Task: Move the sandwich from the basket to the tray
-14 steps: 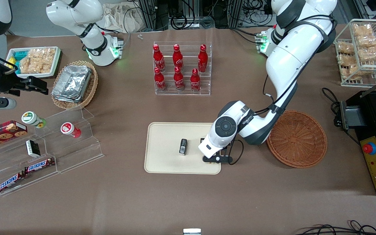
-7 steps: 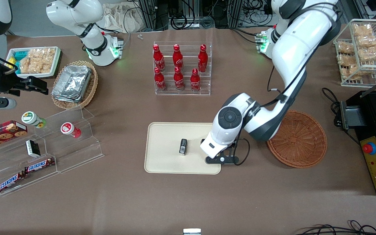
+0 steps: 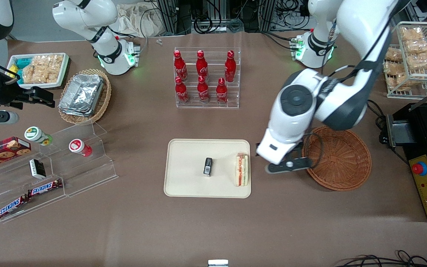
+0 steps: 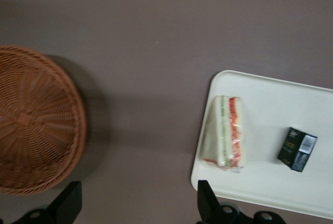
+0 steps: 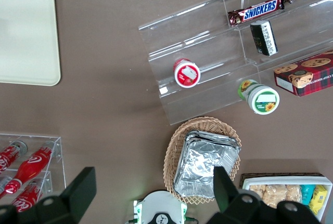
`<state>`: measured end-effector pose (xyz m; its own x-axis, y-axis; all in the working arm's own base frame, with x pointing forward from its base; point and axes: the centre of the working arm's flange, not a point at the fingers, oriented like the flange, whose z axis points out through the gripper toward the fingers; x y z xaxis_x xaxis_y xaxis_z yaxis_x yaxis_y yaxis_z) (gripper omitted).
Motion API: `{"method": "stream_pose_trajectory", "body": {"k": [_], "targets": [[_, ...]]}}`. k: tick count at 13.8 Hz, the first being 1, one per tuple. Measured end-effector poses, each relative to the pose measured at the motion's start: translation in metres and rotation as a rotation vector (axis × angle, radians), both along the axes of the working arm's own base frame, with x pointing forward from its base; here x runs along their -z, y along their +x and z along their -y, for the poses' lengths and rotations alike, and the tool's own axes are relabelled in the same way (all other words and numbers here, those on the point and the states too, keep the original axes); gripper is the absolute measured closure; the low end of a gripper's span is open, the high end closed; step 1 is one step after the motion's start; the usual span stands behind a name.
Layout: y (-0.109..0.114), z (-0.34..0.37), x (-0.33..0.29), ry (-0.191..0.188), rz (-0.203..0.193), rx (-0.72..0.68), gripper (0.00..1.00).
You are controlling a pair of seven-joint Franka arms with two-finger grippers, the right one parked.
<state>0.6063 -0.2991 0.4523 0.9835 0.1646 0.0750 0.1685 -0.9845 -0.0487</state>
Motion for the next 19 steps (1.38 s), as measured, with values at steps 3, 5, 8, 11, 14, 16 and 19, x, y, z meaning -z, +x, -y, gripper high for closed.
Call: {"method": "stream_pose_trajectory", "body": {"k": [3,5,8,11,14,16,19], "targets": [[-0.033,-0.027,-0.026,0.033,0.008,-0.036,0.0],[-0.048,-0.057,-0.045,0.02,-0.013,-0.034,0.0],[-0.054,-0.112,-0.066,0.039,-0.052,-0.035,0.0],[-0.051,-0.154,-0.078,0.044,-0.071,0.011,0.0],[-0.043,-0.21,-0.086,0.002,-0.086,0.076,0.0],[-0.04,-0.244,-0.087,-0.002,-0.093,0.12,0.0],[-0.036,-0.281,-0.091,-0.008,-0.091,0.137,0.0]]}}
